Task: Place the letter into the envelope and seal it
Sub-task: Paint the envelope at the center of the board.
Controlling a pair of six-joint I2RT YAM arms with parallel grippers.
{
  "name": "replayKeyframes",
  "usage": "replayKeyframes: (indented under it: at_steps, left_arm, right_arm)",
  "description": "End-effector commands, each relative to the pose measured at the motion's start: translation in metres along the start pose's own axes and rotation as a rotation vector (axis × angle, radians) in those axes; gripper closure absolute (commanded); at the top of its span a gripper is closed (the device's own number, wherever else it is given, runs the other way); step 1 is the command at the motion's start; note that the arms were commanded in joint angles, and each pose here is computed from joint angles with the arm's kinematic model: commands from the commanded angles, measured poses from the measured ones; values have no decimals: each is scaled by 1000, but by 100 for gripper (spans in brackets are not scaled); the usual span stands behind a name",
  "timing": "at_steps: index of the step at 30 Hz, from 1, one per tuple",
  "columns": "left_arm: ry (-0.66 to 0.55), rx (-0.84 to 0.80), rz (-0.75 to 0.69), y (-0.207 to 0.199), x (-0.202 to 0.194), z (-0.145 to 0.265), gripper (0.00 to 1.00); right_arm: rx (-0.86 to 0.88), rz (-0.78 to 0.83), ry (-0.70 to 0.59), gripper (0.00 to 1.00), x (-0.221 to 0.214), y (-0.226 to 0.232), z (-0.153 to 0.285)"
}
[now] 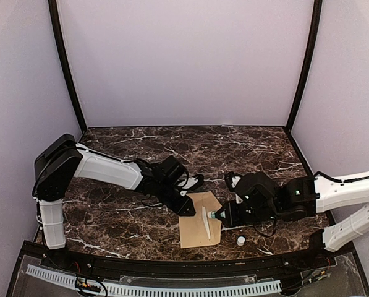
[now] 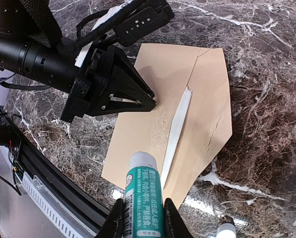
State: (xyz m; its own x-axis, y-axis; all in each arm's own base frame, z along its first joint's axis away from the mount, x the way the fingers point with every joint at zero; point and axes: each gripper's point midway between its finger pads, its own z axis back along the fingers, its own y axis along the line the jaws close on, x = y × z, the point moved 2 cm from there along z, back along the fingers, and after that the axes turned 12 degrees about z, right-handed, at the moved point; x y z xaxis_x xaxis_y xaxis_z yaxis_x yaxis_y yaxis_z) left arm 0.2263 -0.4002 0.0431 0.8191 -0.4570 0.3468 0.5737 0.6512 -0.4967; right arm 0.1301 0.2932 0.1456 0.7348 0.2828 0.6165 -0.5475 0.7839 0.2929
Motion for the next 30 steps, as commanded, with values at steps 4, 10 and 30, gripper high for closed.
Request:
replayKeyframes:
  at_steps: [4,10,30]
  left_arm:
    - [17,26,2,0,0,-1,87]
    - [20,38,12,1,0,-1,90]
    - [57,53,23,6,-4,-10,93]
  right_arm:
    - [2,-42,-44,100,10,13,-3]
    - [-11,-56,-14,100,2,14,-16]
    - [-86,-81,9,100,-2,14,-54]
